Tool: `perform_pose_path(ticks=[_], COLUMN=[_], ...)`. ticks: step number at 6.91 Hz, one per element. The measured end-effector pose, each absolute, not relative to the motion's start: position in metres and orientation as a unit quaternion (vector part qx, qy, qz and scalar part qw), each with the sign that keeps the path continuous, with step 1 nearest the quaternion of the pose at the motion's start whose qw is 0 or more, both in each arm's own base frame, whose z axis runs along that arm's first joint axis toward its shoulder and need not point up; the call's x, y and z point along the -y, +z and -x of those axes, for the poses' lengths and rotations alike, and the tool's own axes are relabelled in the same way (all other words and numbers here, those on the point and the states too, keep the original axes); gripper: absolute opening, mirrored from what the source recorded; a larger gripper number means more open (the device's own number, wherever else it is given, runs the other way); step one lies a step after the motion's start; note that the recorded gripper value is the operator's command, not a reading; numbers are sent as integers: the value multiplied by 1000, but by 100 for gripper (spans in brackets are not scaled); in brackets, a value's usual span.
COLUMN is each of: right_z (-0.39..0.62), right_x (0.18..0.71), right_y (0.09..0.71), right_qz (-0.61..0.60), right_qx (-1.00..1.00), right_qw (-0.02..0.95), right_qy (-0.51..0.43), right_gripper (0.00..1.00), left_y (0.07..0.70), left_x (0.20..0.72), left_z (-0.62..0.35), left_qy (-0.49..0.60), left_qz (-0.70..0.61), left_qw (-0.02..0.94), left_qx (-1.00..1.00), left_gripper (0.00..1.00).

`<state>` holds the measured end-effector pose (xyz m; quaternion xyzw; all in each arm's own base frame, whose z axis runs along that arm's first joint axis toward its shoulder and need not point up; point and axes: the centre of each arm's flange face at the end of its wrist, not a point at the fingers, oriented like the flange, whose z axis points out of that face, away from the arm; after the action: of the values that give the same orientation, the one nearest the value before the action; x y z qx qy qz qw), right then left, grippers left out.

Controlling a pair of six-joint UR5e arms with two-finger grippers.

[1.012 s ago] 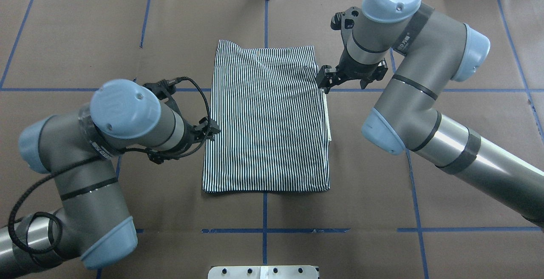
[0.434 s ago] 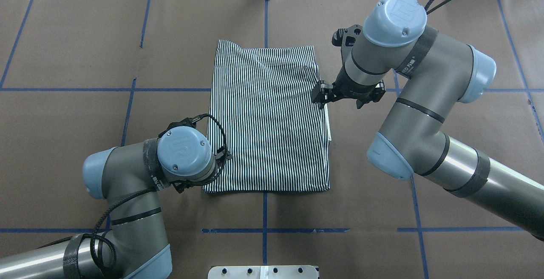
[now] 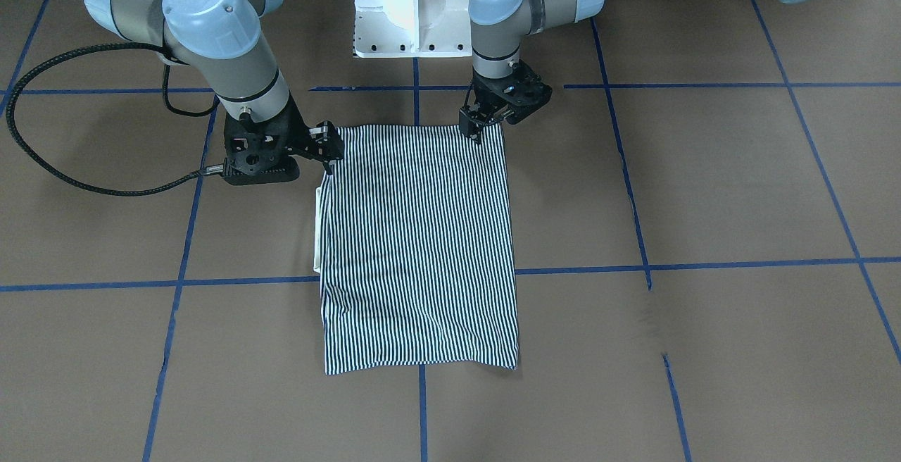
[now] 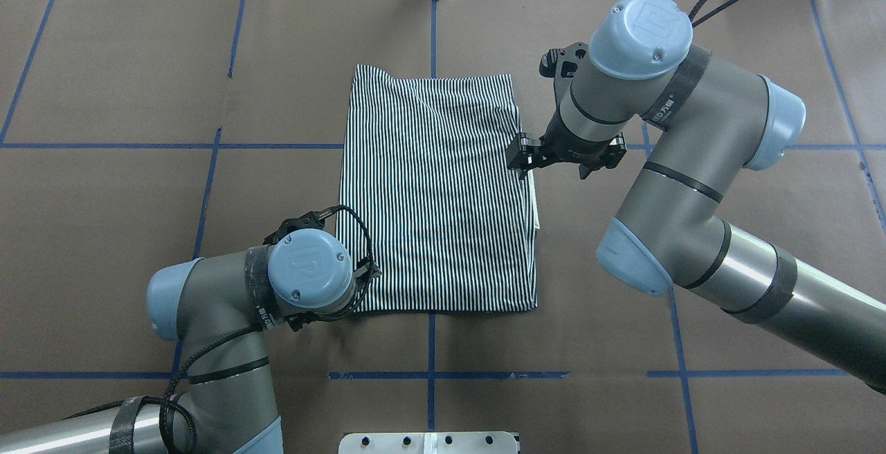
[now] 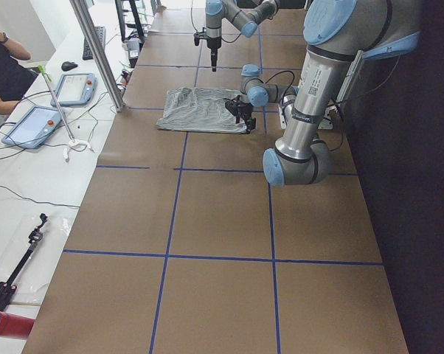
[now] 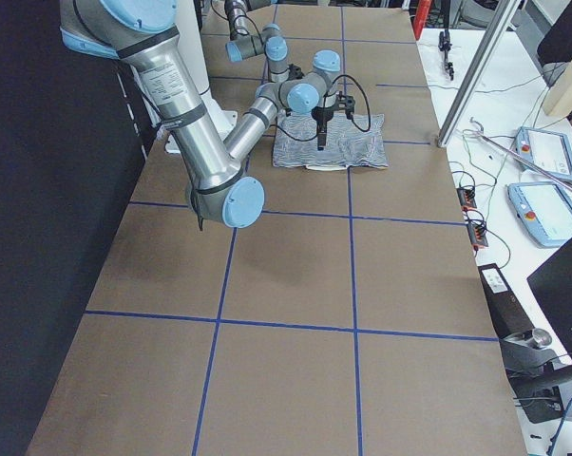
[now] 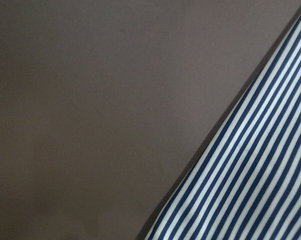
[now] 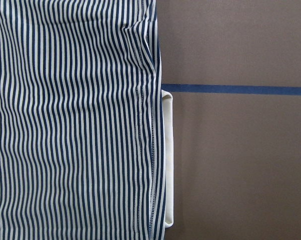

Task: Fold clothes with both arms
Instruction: 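Move the left gripper to the shirt's near corner while the right gripper lowers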

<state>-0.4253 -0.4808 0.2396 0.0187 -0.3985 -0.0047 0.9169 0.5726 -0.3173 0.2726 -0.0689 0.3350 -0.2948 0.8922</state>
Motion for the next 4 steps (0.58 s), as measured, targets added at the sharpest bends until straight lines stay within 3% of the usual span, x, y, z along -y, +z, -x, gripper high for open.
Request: perform_pose_path(ticks=[2, 4], right_z=[425, 425], right_x=[481, 481], right_y=[240, 240], right_qz=[-19, -19], right_qx=[398, 398], right_qw=[917, 917], right_qy=[-4, -5], right_gripper=[100, 100], left_y=[273, 274], left_x=[312, 313], left_z=[-577, -578], left_qy=[-293, -297], left_qz=[71, 66], left_qw=[893, 893], left_qx=[-334, -333], left_gripper=[63, 26])
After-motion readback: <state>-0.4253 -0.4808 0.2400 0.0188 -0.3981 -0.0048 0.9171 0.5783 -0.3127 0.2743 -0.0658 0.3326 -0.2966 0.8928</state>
